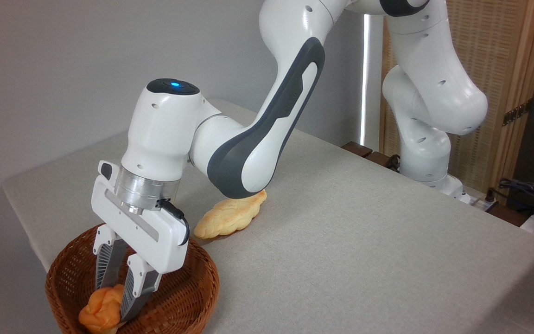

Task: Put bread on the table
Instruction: 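Close the gripper on the orange roll and lift it from the basket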

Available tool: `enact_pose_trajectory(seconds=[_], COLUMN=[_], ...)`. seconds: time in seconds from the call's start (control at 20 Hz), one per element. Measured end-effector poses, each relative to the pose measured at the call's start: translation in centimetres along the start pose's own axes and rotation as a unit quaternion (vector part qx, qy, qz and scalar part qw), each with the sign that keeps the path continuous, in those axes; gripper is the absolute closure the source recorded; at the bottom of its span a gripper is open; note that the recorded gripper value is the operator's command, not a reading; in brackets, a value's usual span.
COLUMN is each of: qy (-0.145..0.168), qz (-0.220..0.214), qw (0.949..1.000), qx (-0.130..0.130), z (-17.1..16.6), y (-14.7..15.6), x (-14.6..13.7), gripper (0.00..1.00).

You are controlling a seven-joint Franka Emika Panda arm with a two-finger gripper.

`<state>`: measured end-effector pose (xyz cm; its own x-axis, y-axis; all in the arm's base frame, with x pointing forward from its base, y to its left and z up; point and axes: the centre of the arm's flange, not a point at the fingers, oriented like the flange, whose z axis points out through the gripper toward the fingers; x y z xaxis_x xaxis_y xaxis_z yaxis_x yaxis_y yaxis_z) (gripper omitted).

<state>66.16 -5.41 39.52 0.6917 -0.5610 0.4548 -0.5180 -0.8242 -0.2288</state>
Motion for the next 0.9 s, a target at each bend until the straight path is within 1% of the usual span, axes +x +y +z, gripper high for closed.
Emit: enact_pose_trajectory(seconds=[0.15,0.3,0.4,0.5,0.65,0.7,0.8,0.9], qy=[0.007,0.028,0.031,0.019,-0.012,-0.024,-0.053,-0.081], qz=[0.000,0.000,-0.003,-0.005,-0.010,-0.010,-0.011,-0.011], qw=[1.0000,0.9995,0.9995,0.9998,0.9991,0.9984,0.9955,0.9912], qx=[0.004,0.013,0.009,-0.007,-0.039,-0.051,-0.079,-0.104], z=[-0.7,-3.4,-5.7,-8.1,-11.6,-12.6,-13.9,-14.4], y=[-0.3,-0.9,-1.0,-1.0,-0.9,-0.7,0.2,1.4], x=[0.5,1.7,2.1,2.0,0.8,0.3,-1.1,-2.8], gripper=[0.45,0.43,0.40,0.40,0.39,0.37,0.37,0.37])
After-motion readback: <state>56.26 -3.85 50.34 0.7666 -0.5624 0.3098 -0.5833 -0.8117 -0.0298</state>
